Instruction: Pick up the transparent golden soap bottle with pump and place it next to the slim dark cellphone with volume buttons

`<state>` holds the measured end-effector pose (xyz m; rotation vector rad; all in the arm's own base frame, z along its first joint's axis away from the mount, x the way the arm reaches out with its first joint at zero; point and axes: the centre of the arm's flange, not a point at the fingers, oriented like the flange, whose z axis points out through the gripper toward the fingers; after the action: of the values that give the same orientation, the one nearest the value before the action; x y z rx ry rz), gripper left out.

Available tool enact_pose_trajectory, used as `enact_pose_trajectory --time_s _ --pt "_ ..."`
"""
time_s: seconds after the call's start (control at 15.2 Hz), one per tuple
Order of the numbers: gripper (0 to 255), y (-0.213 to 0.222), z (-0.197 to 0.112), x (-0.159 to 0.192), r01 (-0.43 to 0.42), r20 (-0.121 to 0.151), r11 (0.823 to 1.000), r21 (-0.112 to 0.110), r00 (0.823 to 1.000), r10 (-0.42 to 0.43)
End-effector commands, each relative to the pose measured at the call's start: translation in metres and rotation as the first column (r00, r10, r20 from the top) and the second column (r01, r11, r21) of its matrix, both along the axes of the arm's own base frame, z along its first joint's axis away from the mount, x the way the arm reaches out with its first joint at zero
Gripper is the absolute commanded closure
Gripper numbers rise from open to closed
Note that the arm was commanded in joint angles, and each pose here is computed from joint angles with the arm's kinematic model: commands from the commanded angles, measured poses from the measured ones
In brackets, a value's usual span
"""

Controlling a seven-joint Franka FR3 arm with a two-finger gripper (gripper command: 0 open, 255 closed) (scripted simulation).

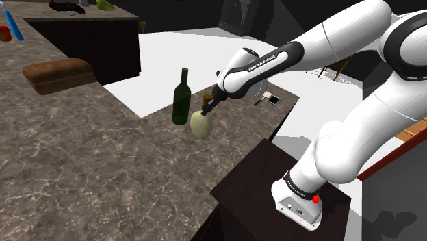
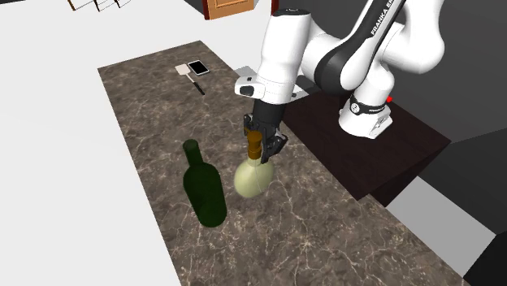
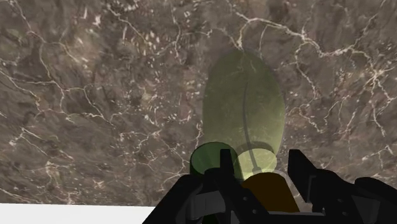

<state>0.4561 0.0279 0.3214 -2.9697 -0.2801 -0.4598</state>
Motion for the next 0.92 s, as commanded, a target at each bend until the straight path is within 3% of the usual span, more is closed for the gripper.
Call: enact_pose_trajectory --time_s 0.0,0.26,0.86 --pt "255 0.0 0.0 0.0 0.0 0.0 1.0 0.0 1.0 0.0" --pt "255 0.0 0.0 0.0 0.0 0.0 1.0 0.0 1.0 0.0" --pt "255 0.0 0.047 0.0 0.0 0.0 1.0 0.0 1.0 0.0"
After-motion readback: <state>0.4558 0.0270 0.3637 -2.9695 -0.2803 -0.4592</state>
